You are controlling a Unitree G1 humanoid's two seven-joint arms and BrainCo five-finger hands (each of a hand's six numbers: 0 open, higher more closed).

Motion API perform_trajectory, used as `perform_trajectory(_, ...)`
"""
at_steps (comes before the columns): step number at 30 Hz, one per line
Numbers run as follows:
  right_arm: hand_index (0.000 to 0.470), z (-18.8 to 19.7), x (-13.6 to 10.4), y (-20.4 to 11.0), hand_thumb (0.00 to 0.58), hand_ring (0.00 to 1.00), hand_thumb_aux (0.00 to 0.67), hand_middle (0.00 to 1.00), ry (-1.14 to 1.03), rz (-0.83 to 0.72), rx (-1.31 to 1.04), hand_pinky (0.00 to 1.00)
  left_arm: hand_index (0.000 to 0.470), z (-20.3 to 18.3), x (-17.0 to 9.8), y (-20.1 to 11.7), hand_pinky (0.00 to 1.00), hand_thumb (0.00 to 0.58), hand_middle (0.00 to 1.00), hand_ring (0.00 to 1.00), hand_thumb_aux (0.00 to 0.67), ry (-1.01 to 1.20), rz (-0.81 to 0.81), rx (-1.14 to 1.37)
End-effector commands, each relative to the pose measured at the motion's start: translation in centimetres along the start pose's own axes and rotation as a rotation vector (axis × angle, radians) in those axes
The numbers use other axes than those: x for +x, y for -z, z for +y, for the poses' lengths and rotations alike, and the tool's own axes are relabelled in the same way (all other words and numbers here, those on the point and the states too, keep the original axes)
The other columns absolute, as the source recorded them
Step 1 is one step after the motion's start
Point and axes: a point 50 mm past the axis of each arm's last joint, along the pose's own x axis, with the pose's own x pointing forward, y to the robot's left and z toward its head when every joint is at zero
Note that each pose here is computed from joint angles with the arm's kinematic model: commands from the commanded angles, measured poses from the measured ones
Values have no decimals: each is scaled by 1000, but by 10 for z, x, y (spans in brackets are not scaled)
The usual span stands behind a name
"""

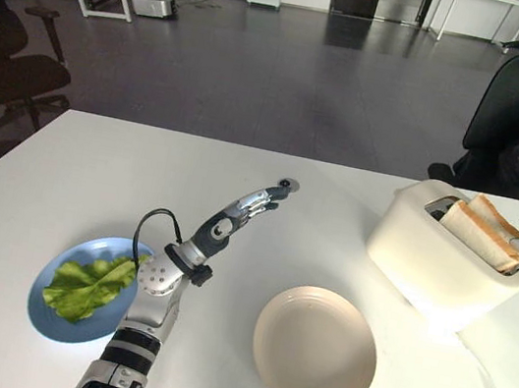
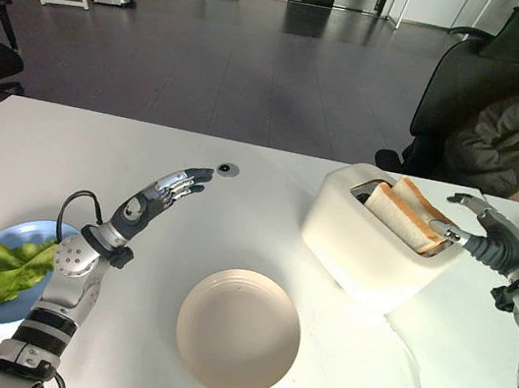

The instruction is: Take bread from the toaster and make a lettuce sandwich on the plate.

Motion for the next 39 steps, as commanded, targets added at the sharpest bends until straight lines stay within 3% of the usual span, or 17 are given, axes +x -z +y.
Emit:
perform_trajectory(1,439,1,0,-6,577,0,625,0,-23,-25,-29,0,0,4,0,0,0,0,0,0,0,4,12,8)
perform_trajectory(2,468,2,1,-8,580,0,667,0,-26,-37,-29,0,0,5,0,0,0,0,0,0,0,4,12,8)
perform_trajectory(8,470,3,2,-25,580,0,670,0,-23,-134,42,0,0,5,0,0,0,0,0,0,0,2,13,10)
perform_trajectory(13,470,-41,0,-30,580,0,670,0,197,-195,328,0,0,11,-1,-2,0,0,0,0,0,-13,10,25)
perform_trajectory(16,470,-77,-11,-44,580,0,670,0,278,-340,516,0,0,22,-3,-10,0,0,0,0,0,-45,-8,60)
perform_trajectory(20,470,-84,-17,-78,580,0,670,0,89,-564,653,0,0,44,-11,-26,0,0,0,0,0,-95,-20,126)
perform_trajectory(24,470,-53,-7,-115,580,0,670,0,-280,-702,674,0,0,59,-24,-40,0,0,0,0,0,-90,19,217)
perform_trajectory(28,470,-7,6,-153,580,0,670,0,-679,-764,496,0,0,86,-64,-63,0,0,0,0,0,-122,142,418)
perform_trajectory(32,470,36,9,-182,580,0,670,0,-912,-793,310,0,0,101,-98,-83,0,0,0,0,0,-110,280,557)
perform_trajectory(39,470,132,18,-212,580,0,670,0,-1133,-739,56,0,0,117,-160,-94,0,0,0,0,0,46,794,853)
